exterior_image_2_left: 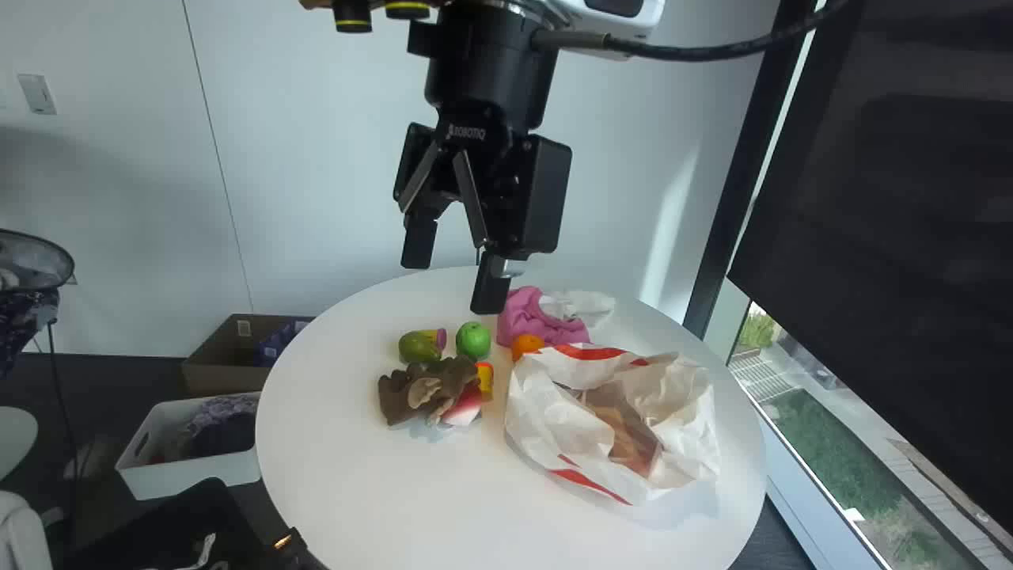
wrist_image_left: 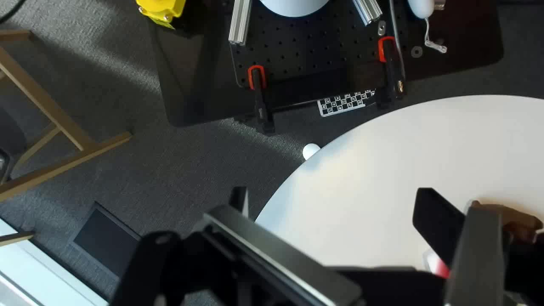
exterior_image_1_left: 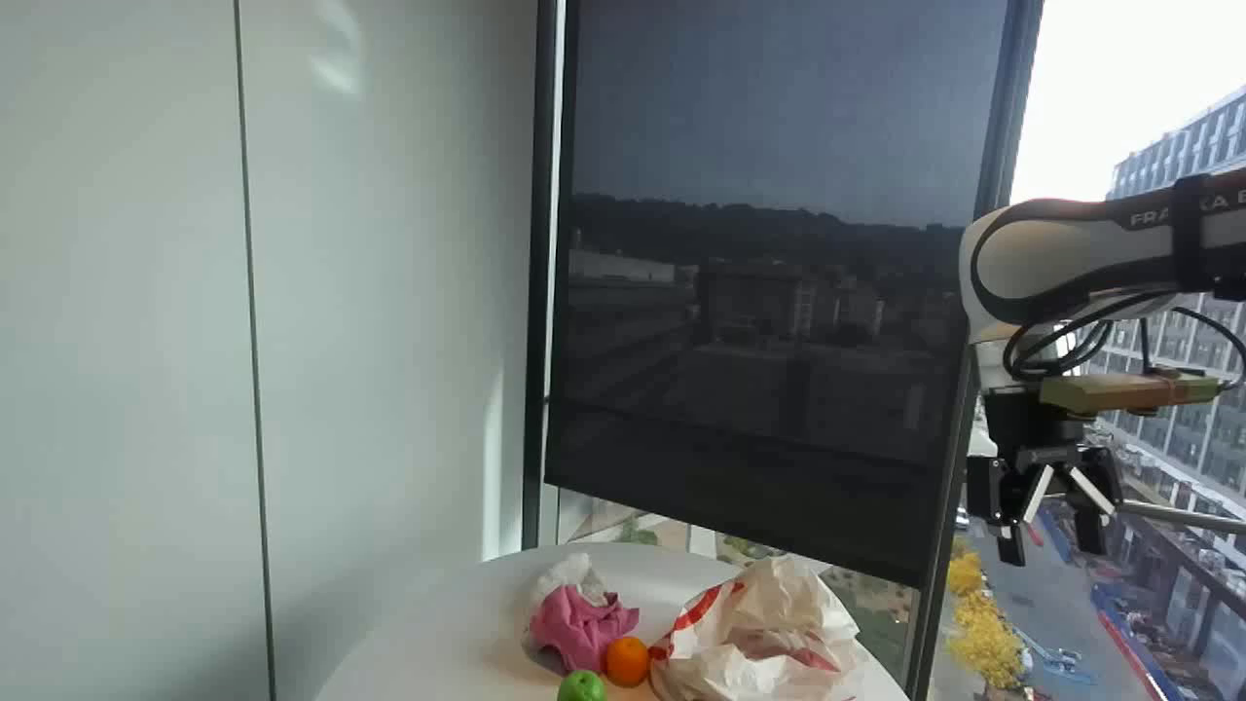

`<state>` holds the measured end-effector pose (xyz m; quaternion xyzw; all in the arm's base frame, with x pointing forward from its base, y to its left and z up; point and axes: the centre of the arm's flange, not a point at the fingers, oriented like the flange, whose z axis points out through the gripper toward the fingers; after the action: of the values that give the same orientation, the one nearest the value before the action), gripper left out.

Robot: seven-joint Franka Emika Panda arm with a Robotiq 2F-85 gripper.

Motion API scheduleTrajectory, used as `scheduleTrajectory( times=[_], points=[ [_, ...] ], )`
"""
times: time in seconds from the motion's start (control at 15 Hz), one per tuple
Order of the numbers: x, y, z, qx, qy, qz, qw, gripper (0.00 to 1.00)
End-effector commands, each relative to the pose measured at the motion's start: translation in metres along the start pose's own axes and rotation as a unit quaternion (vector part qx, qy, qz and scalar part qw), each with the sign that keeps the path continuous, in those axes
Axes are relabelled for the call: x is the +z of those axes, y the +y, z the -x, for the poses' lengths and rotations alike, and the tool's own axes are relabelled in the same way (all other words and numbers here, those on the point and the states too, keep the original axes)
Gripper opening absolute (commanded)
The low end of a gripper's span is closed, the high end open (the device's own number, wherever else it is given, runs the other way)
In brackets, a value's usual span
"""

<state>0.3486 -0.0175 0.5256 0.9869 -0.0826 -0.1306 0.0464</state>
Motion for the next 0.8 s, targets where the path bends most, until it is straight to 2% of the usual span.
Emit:
scheduleTrajectory(
  times=[0.0,0.73],
  points=[
    [-0.0011,0.0000,-0.0003,0.000,0.001,0.000,1.0000,1.00],
    [-0.0049,0.0004,0.0006,0.000,0.006,-0.001,1.0000,1.00]
  ],
)
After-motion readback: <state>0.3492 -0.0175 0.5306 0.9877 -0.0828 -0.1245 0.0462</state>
